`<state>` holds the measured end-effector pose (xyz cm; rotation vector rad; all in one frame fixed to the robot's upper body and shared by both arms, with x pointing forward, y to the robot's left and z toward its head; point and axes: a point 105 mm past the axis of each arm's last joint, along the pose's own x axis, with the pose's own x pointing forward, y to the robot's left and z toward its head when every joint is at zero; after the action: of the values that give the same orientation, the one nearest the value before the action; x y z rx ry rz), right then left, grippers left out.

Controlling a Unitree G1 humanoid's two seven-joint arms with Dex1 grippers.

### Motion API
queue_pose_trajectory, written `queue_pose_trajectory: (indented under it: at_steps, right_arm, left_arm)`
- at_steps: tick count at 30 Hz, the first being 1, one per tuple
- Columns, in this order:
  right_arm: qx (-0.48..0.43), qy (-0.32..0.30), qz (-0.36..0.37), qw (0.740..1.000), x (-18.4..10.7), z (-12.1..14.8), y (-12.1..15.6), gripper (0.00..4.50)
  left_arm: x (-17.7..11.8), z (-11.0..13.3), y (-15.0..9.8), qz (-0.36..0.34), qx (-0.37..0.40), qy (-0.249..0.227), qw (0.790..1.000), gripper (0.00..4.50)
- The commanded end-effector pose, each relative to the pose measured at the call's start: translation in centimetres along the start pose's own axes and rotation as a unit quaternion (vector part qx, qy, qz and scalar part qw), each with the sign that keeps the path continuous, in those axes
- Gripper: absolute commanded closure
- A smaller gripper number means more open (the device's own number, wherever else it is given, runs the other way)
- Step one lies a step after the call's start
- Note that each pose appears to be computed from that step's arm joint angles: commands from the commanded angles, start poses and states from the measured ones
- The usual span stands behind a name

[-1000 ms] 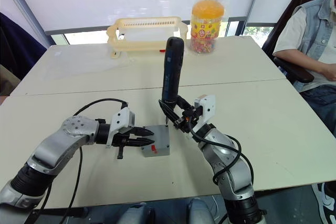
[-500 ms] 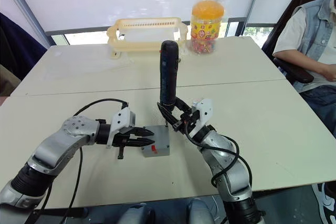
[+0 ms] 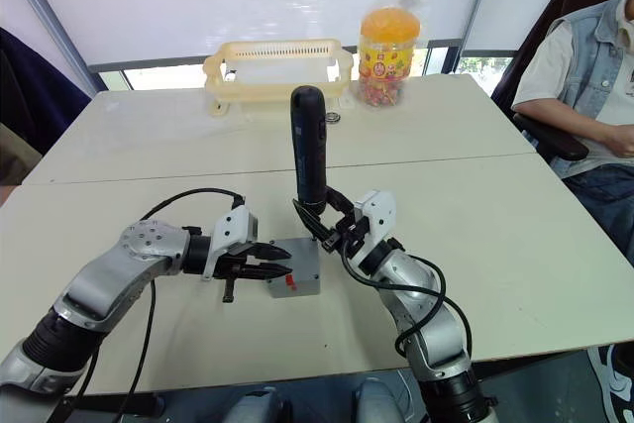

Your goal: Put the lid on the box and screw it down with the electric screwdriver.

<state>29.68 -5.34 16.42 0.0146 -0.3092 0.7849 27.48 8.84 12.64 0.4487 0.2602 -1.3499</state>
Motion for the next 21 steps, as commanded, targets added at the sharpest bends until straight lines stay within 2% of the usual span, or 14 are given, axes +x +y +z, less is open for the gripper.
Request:
queue_pose_trajectory:
  at_steps: [1, 21]
  right_arm:
    - [-0.007, 0.025, -0.008, 1.000, -0.4, -1.3, -0.4, 2.78]
    - [0.022, 0.057, -0.009, 0.998, -1.1, -3.6, -0.1, 2.78]
  left_arm:
    - [0.5, -1.8, -0.6, -0.013, -0.026, 0.032, 0.999, 3.39]
    - [0.3, -1.7, -0.3, -0.006, -0.017, 0.037, 0.999, 3.39]
